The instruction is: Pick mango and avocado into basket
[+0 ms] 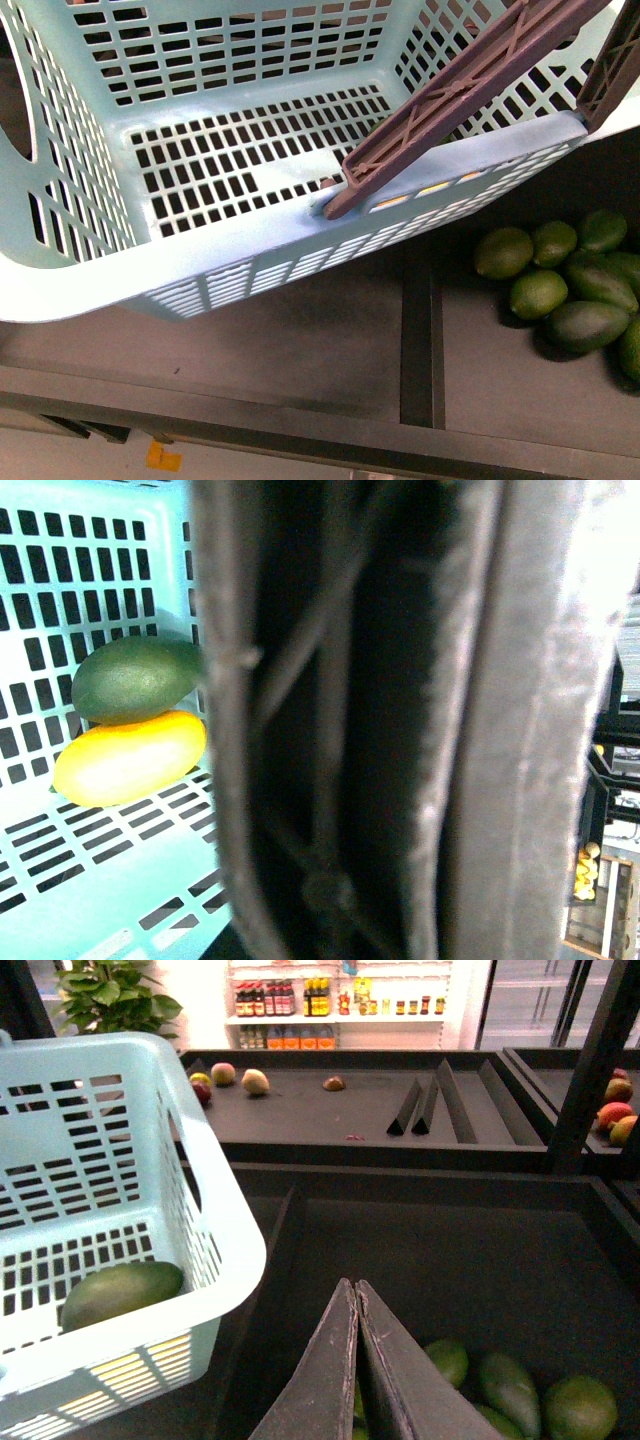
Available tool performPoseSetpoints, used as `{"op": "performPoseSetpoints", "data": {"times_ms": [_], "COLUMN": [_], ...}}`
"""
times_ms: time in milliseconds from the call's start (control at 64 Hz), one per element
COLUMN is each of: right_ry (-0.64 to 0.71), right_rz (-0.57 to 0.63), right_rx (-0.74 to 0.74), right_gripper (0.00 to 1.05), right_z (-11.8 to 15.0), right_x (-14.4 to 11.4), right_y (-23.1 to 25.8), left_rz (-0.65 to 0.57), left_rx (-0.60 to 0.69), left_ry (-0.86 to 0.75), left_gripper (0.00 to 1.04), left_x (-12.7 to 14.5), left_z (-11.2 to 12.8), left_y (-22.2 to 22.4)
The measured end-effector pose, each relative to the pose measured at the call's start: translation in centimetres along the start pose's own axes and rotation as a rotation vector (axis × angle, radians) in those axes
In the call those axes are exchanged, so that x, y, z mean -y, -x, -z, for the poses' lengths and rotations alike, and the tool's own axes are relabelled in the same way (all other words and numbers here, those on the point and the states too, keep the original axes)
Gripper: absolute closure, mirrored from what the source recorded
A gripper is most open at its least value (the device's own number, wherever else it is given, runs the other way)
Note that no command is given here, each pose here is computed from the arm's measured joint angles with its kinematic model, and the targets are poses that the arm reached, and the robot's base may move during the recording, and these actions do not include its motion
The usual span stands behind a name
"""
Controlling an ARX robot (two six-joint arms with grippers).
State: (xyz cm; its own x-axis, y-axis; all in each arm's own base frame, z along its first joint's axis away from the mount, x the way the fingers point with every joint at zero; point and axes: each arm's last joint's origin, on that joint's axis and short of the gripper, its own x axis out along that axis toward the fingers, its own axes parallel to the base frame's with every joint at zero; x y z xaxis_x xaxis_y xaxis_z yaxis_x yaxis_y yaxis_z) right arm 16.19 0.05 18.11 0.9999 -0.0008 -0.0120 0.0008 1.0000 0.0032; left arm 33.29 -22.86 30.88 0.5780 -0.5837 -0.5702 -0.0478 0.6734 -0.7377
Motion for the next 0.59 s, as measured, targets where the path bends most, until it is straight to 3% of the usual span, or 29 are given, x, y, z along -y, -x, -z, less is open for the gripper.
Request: {"op": "performPoseSetpoints", "data": {"times_ms": [593], "right_ry": [0.000], "right_rz": [-0.004], "right_rx": [0.024], "right_gripper": [1.03], "right_z": [1.1], "right_x": [0.0], "right_y": [3.1], "left_rz": [0.000], "left_rx": [-0.001], "left_ry": [0.001], "left_gripper": [0.91], "left_x": [0.0], "left_z": [0.0], "left_y": [0.0]}}
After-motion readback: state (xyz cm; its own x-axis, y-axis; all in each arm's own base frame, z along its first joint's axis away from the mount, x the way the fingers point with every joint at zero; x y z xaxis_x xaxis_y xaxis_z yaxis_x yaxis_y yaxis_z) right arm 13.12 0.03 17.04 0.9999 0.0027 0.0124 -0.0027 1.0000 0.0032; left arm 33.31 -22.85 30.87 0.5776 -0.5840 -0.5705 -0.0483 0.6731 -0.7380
